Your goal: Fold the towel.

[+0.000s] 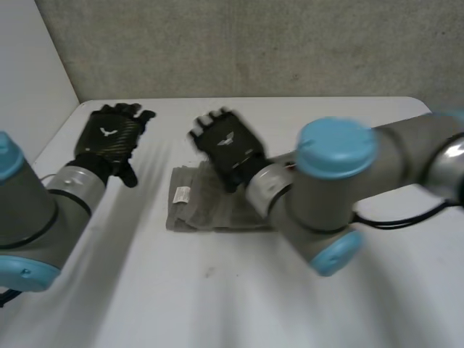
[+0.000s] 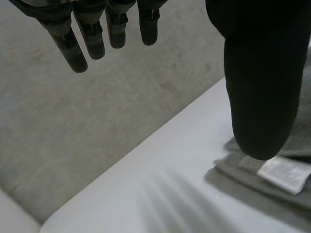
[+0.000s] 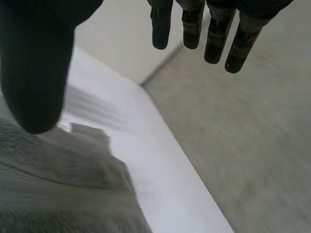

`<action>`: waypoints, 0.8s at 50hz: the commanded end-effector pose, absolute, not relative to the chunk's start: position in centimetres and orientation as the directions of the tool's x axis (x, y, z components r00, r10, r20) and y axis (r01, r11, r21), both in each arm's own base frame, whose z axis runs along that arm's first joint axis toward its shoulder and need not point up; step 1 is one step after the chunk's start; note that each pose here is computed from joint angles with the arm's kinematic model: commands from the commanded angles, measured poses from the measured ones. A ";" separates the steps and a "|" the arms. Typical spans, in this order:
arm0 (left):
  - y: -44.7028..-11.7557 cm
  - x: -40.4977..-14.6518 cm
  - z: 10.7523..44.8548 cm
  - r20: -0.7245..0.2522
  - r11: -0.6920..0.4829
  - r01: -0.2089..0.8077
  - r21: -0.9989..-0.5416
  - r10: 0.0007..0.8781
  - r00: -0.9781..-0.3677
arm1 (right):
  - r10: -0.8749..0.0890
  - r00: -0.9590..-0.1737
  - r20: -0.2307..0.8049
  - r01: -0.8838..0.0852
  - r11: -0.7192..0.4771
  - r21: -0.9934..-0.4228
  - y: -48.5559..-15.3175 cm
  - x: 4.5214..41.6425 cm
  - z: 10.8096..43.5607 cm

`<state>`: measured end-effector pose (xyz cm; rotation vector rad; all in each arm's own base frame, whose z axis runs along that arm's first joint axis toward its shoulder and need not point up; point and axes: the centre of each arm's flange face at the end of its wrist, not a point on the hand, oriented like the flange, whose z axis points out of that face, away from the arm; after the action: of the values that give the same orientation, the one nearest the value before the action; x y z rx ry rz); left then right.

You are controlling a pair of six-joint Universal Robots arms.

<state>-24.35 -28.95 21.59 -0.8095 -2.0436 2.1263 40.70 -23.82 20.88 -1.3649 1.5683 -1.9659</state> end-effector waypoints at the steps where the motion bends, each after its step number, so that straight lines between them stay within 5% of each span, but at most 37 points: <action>1: -27.3 -28.4 20.5 -0.290 -0.116 0.270 -0.956 0.519 -0.804 | -0.662 -0.674 0.327 -0.329 -0.127 -0.936 -25.8 33.1 21.8; 10: -28.2 -32.3 16.5 -0.286 -0.088 0.292 -0.952 0.591 -0.754 | -0.605 -0.747 0.276 -0.417 0.103 -0.903 -27.4 26.8 15.8; 21: -28.8 -32.4 13.8 -0.284 -0.026 0.328 -0.944 0.568 -0.773 | -0.615 -0.761 0.206 -0.369 0.149 -0.917 -28.1 25.7 11.9; 35: -26.8 -31.3 17.0 -0.288 -0.059 0.307 -0.950 0.544 -0.788 | -0.533 -0.818 0.218 -0.325 0.114 -0.939 -29.9 24.9 11.9; 40: -25.8 -30.7 18.4 -0.288 -0.074 0.296 -0.952 0.539 -0.791 | -0.464 -0.823 0.329 -0.370 -0.003 -0.929 -30.6 24.5 15.9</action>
<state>-31.31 -26.91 16.81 -0.9300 -2.0262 1.9502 24.98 -29.87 12.20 -0.8669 2.2019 -1.7882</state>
